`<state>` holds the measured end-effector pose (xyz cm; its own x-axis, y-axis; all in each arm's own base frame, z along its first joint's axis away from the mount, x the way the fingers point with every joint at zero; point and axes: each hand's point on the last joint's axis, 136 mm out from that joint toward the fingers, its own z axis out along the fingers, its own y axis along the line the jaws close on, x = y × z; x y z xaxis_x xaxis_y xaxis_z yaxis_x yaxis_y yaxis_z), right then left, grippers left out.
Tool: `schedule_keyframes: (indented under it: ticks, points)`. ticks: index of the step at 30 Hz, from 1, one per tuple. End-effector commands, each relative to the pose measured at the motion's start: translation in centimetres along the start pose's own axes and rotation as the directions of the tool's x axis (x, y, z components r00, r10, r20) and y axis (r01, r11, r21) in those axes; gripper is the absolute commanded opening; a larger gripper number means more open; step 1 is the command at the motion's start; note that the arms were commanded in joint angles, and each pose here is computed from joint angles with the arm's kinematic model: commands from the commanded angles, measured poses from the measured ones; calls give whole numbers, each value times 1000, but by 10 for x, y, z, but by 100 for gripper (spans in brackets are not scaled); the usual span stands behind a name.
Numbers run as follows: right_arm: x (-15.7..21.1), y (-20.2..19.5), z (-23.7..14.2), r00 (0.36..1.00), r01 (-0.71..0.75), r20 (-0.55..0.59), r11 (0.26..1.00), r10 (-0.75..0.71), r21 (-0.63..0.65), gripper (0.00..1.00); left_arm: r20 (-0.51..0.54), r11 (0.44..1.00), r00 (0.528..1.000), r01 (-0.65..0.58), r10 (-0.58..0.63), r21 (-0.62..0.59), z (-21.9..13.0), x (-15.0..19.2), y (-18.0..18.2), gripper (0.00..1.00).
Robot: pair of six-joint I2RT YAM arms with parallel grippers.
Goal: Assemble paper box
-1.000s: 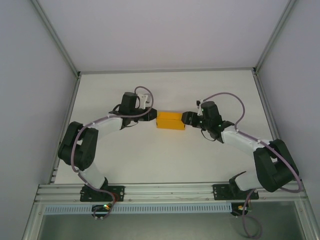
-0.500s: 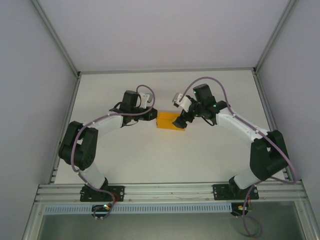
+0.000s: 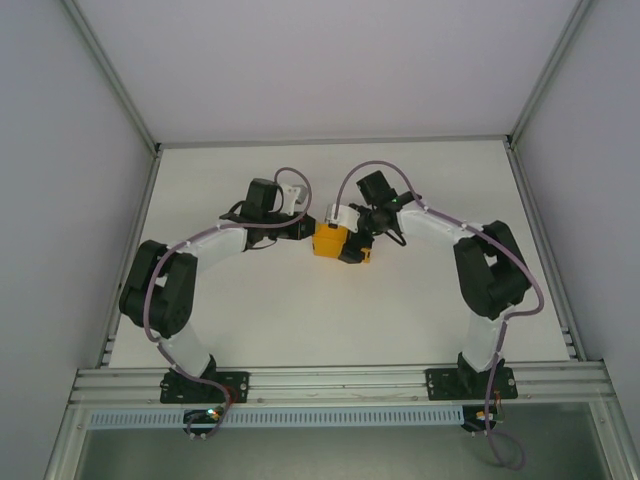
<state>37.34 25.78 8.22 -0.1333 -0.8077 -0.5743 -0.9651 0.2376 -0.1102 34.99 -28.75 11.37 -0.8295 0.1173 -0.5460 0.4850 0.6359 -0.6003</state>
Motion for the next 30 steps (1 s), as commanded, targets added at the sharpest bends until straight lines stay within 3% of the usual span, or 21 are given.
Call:
schedule_keyframes:
  ticks: [1,8,12,15,17,21,23,27,30]
  points:
    - [6,7,4,999,16,-51,999,-19,-45,85,-243,971,955,120,-170,-207,11,87,57,8]
    - [16,10,11,992,11,-126,998,-20,-69,71,-198,980,969,119,-150,-162,8,69,48,16]
    - [22,7,16,984,25,-176,999,-32,-45,48,-181,983,974,111,-138,-148,5,63,43,19]
    - [23,6,15,980,38,-193,999,-42,-25,47,-159,985,979,103,-124,-136,1,57,38,23]
    - [18,3,12,982,41,-183,999,-40,-2,47,-129,987,985,93,-111,-133,-5,50,35,33]
    - [8,-9,1,984,65,-173,993,-48,96,44,-45,988,994,91,-98,-128,-27,30,27,73]
    - [3,-21,-6,981,105,-180,976,-71,188,44,7,987,997,83,-83,-138,-44,18,21,100]
    - [-9,-48,-16,960,239,-235,884,-152,402,46,171,960,981,130,-88,-248,-98,-7,32,100]
    - [-26,-58,-16,938,338,-252,788,-238,515,46,286,890,951,230,-119,-395,-143,-12,58,100]
